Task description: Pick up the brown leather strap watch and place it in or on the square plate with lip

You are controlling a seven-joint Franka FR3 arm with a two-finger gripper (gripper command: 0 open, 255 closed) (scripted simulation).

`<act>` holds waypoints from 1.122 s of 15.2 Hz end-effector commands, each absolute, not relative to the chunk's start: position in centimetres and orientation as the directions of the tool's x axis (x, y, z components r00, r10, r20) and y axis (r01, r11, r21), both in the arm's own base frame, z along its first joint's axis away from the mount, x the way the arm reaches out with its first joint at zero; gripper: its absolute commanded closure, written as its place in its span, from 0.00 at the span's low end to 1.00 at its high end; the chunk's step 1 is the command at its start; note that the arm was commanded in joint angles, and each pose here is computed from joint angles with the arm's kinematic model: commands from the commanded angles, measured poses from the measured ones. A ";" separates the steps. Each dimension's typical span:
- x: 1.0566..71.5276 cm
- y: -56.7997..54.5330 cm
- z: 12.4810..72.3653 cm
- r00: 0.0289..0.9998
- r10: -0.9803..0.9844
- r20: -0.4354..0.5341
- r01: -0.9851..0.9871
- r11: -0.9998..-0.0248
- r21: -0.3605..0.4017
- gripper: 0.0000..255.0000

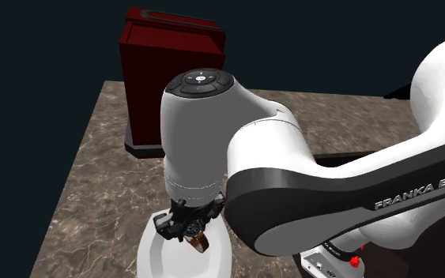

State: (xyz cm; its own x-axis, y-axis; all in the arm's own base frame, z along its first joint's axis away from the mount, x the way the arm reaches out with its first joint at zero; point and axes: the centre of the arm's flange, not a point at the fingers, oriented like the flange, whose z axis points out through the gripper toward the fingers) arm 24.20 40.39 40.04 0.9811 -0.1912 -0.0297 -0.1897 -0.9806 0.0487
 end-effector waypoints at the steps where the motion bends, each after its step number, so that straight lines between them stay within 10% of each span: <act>1: 24.2 40.4 38.9 0.981 -0.191 -0.030 -0.190 -0.981 0.048 1.00; 17: 24.2 40.4 33.3 0.981 -0.191 -0.030 -0.190 -0.981 0.048 1.00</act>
State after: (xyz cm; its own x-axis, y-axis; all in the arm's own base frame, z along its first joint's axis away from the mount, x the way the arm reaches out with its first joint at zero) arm 24.23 40.44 33.30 0.9811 -0.1914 -0.0298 -0.1899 -0.9806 0.0482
